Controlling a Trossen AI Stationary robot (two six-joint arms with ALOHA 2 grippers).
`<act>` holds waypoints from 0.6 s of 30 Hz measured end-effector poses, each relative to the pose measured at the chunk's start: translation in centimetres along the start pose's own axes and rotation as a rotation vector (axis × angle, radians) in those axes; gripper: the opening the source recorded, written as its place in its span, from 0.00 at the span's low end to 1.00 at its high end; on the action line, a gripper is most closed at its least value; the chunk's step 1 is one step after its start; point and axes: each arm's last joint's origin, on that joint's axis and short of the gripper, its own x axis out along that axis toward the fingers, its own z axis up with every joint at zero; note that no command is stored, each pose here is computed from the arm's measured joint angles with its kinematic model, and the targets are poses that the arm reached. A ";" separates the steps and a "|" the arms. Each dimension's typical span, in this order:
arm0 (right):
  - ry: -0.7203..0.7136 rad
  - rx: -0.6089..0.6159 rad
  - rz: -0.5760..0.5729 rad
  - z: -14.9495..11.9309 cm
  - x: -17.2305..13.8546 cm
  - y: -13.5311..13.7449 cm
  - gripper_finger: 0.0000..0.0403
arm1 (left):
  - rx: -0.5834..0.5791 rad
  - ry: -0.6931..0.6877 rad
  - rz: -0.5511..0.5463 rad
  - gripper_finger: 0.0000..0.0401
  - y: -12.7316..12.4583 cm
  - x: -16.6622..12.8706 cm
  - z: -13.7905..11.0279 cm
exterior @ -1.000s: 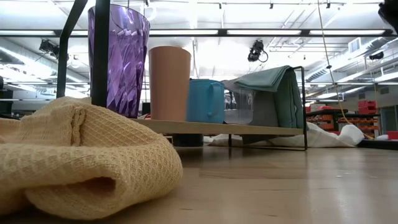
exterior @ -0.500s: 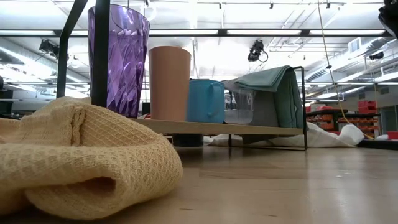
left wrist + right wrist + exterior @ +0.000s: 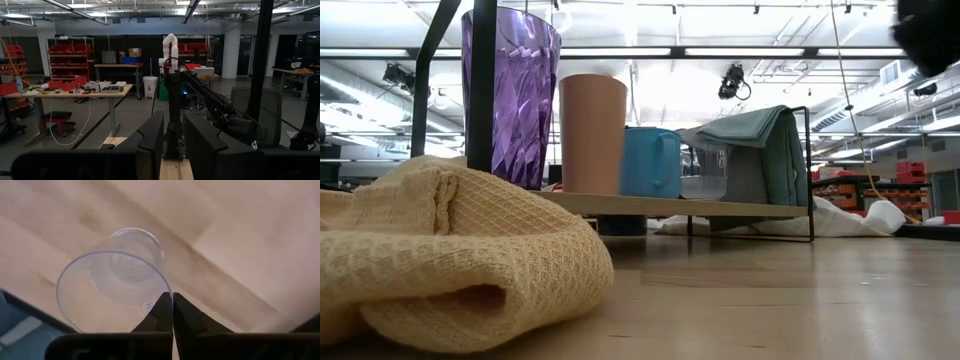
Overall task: Stack small to large cups/mugs on shelf
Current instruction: Put the transparent mug on the shelf
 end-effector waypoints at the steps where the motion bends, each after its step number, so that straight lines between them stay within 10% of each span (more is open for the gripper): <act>1: -0.011 0.009 0.002 0.5 0.0 0.1 0.01 | 0.000 0.000 0.000 0.19 0.0 0.0 0.0; 18: -0.280 -0.024 -0.042 7.5 -7.1 1.2 0.00 | 0.012 0.030 0.000 0.20 0.0 0.0 -0.3</act>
